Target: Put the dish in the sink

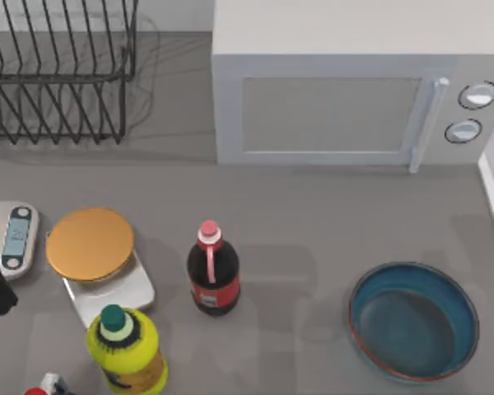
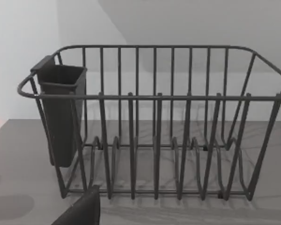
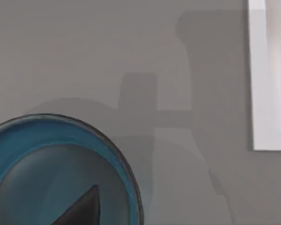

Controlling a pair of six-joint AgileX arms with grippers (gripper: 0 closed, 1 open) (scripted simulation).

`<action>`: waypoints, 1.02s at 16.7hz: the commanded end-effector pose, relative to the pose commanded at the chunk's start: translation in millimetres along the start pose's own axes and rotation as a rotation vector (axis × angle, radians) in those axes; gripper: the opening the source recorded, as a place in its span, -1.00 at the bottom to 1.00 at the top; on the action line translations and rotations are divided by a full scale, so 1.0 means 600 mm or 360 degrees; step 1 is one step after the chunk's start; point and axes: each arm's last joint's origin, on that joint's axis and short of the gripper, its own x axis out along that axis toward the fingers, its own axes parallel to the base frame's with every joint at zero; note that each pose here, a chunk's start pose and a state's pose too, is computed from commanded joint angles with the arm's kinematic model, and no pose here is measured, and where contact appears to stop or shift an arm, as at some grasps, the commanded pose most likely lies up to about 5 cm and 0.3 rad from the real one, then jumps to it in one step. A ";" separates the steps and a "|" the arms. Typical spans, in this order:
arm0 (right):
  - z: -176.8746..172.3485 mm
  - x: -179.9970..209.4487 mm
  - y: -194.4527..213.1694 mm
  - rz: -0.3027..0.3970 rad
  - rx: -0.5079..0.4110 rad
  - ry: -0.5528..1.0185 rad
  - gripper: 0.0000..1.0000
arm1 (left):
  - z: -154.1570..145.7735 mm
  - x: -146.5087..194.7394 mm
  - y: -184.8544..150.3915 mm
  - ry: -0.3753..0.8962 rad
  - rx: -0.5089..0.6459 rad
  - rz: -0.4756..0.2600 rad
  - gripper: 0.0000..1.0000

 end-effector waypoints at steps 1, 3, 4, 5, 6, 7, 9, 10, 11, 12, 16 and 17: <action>0.014 0.007 0.011 -0.0016 0.0006 0.0151 1.00 | 0.000 0.000 0.000 0.0000 0.0000 0.0000 1.00; 0.039 0.022 0.032 -0.0057 0.0012 0.0417 1.00 | 0.000 0.000 0.000 0.0000 0.0000 0.0000 1.00; 0.051 0.030 0.043 -0.0082 0.0012 0.0534 1.00 | 0.000 0.000 0.000 0.0000 0.0000 0.0000 1.00; 0.061 0.039 0.054 -0.0109 0.0011 0.0642 1.00 | 0.000 0.000 0.000 0.0000 0.0000 0.0000 1.00; 0.070 0.049 0.064 -0.0136 0.0009 0.0738 1.00 | 0.000 0.000 0.000 0.0000 0.0000 0.0000 1.00; 0.078 0.057 0.074 -0.0162 0.0006 0.0818 1.00 | 0.000 0.000 0.000 0.0000 0.0000 0.0000 1.00; 0.090 0.069 0.089 -0.0203 0.0001 0.0930 1.00 | 0.000 0.000 0.000 0.0000 0.0000 0.0000 1.00; 0.094 0.073 0.095 -0.0217 -0.0002 0.0967 1.00 | 0.000 0.000 0.000 0.0000 0.0000 0.0000 1.00; 0.096 0.076 0.098 -0.0227 -0.0003 0.0990 1.00 | 0.000 0.000 0.000 0.0000 0.0000 0.0000 1.00; 0.097 0.077 0.099 -0.0230 -0.0004 0.0998 1.00 | 0.000 0.000 0.000 0.0000 0.0000 0.0000 1.00; 0.097 0.077 0.097 -0.0230 0.0002 0.0994 1.00 | 0.000 0.000 0.000 0.0000 0.0000 0.0000 1.00; 0.096 0.078 0.097 -0.0231 0.0001 0.0995 1.00 | 0.000 0.000 0.000 0.0000 0.0000 0.0000 1.00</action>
